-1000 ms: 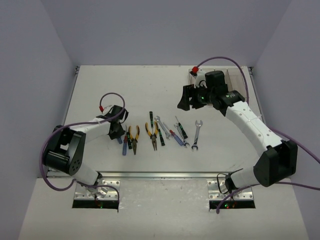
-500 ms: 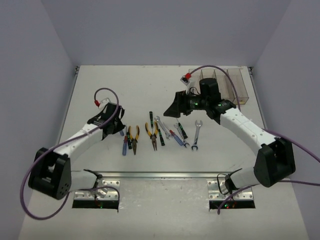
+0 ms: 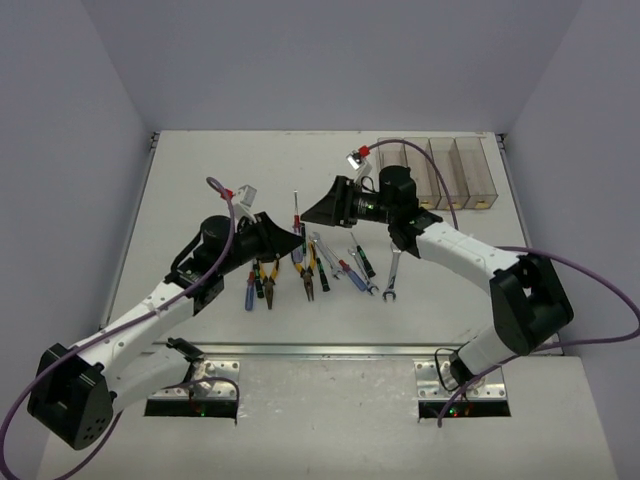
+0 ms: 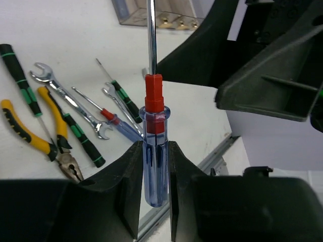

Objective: Sort the tools into containers

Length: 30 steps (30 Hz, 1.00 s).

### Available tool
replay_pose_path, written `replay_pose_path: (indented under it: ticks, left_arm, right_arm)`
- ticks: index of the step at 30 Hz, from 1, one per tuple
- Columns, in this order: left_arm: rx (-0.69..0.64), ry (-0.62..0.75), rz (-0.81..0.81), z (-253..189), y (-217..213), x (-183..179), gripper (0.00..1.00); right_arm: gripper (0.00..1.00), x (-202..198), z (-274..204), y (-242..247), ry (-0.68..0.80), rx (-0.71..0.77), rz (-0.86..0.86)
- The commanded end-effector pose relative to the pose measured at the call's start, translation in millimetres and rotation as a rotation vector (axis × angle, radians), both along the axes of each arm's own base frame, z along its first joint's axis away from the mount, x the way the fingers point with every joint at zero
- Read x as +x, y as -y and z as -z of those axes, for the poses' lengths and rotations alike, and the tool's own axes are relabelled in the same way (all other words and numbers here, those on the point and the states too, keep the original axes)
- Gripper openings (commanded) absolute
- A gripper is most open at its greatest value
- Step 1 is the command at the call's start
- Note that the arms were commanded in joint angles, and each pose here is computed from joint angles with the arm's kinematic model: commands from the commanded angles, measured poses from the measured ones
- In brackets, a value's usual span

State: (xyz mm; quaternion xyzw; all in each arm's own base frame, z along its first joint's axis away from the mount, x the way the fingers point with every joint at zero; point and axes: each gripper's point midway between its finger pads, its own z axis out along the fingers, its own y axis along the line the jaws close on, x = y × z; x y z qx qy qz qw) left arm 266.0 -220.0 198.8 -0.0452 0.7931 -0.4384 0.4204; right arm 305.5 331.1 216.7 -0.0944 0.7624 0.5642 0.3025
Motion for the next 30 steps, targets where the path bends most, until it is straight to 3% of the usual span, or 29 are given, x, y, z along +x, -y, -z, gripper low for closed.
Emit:
replay_pose_path:
  ticks: [1, 8, 10, 12, 13, 14, 15, 16, 21, 24, 30]
  left_arm:
    - [-0.126, 0.146, 0.145, -49.8, 23.5, -9.5, 0.0]
    - [-0.113, 0.152, 0.169, -46.9, 29.1, -8.0, 0.0]
    - [-0.103, 0.143, 0.159, -45.1, 28.7, -4.8, 0.0]
    - [-0.066, 0.128, 0.126, -39.5, 24.6, 1.3, 0.08]
    - [-0.052, 0.132, 0.108, -42.5, 22.3, 4.3, 0.32]
    - [-0.03, 0.129, 0.085, -41.4, 18.8, 6.9, 0.8]
    - [0.02, 0.114, 0.0, -36.3, 6.6, 16.8, 0.94]
    - [0.074, 0.079, -0.064, -28.3, -5.0, 21.3, 1.0]
    - [0.343, -0.092, -0.285, 15.6, -62.5, 18.1, 1.0]
    - [0.438, -0.178, -0.314, 41.6, -81.5, 1.9, 1.0]
    - [0.552, -0.294, -0.376, 79.2, -106.2, -16.1, 1.0]
  right_arm:
    - [0.65, 7.5, -37.2, -16.8, 0.094, 0.076, 0.004]
    - [0.37, 1.6, -31.9, -30.9, 0.084, 0.062, -0.027]
    - [0.19, -4.4, -31.4, -35.8, 0.083, 0.066, -0.05]
    - [0.0, -6.6, -31.2, -37.3, 0.079, 0.07, -0.058]
    - [0.0, -5.0, -28.4, -36.2, 0.08, 0.059, -0.047]
    - [0.0, -0.3, -26.4, -33.7, 0.084, 0.039, -0.024]
    - [0.0, 8.9, -24.7, -27.6, 0.1, -0.005, 0.022]
    - [0.0, 20.3, -22.5, -20.3, 0.115, -0.068, 0.062]
    - [0.0, 93.4, -2.4, 49.5, 0.131, -0.431, 0.294]
    - [0.0, 141.5, 11.7, 123.2, 0.083, -0.637, 0.464]
    - [0.0, 236.7, 40.1, 206.4, 0.136, -1.012, 0.602]
